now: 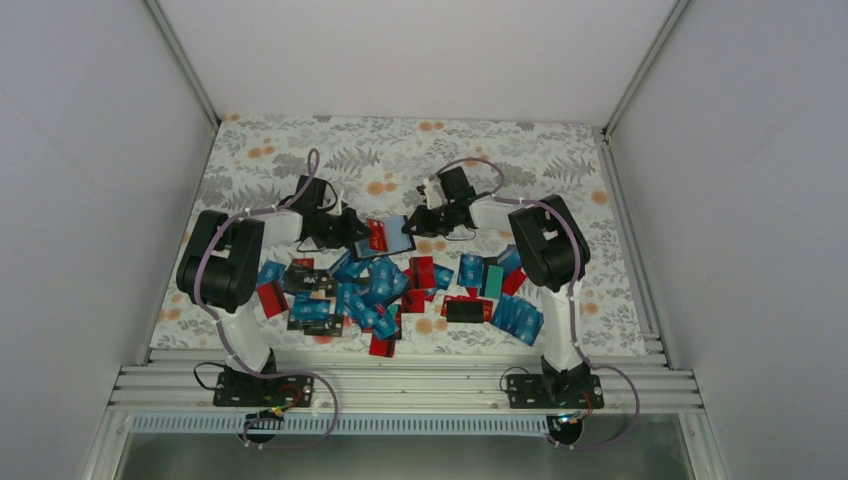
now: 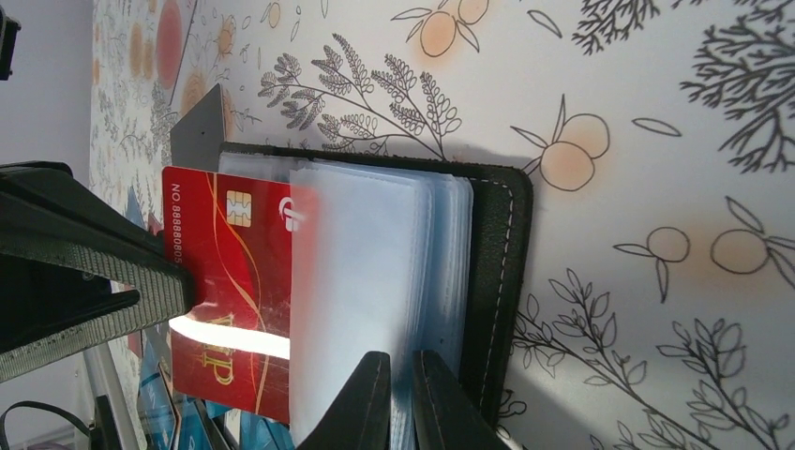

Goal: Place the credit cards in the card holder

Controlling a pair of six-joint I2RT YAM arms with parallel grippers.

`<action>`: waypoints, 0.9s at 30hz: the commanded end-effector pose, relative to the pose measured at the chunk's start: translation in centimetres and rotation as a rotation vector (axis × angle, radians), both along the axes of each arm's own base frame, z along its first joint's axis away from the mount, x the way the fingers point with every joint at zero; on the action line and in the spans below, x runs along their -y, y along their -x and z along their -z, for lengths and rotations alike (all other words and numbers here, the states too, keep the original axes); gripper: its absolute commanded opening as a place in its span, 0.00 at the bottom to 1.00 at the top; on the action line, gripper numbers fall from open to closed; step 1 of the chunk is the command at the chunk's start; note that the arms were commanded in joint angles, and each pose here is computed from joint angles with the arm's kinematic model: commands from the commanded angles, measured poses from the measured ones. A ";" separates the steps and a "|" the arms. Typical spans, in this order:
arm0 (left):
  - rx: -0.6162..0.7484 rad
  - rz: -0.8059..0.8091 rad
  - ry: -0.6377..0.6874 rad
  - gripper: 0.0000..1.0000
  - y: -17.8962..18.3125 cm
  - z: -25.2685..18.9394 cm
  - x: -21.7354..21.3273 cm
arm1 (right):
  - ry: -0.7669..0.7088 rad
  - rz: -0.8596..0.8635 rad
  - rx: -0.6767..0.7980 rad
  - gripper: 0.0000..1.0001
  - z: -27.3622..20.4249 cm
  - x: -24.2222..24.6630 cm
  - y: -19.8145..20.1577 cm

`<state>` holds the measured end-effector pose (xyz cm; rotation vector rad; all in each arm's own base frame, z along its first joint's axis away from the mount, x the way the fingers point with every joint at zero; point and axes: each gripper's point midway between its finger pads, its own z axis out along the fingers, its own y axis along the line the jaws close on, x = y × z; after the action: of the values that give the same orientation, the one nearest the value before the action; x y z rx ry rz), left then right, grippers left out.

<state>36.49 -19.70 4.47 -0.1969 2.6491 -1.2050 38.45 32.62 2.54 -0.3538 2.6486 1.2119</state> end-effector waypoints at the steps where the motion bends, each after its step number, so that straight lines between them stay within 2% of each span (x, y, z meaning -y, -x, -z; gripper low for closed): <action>1: 0.004 -0.001 -0.001 0.02 -0.5 0.6 -0.1 | 0.050 0.015 -0.097 0.09 2.1 0.9 2.2; 27: 0.012 0.025 0.050 0.02 0.6 0.2 0.6 | 0.054 0.050 -0.154 0.09 1.5 1.5 5.2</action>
<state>36.54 -20.02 4.51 -0.1775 2.6181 -1.2431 35.51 31.87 2.41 -0.2583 2.7057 1.2545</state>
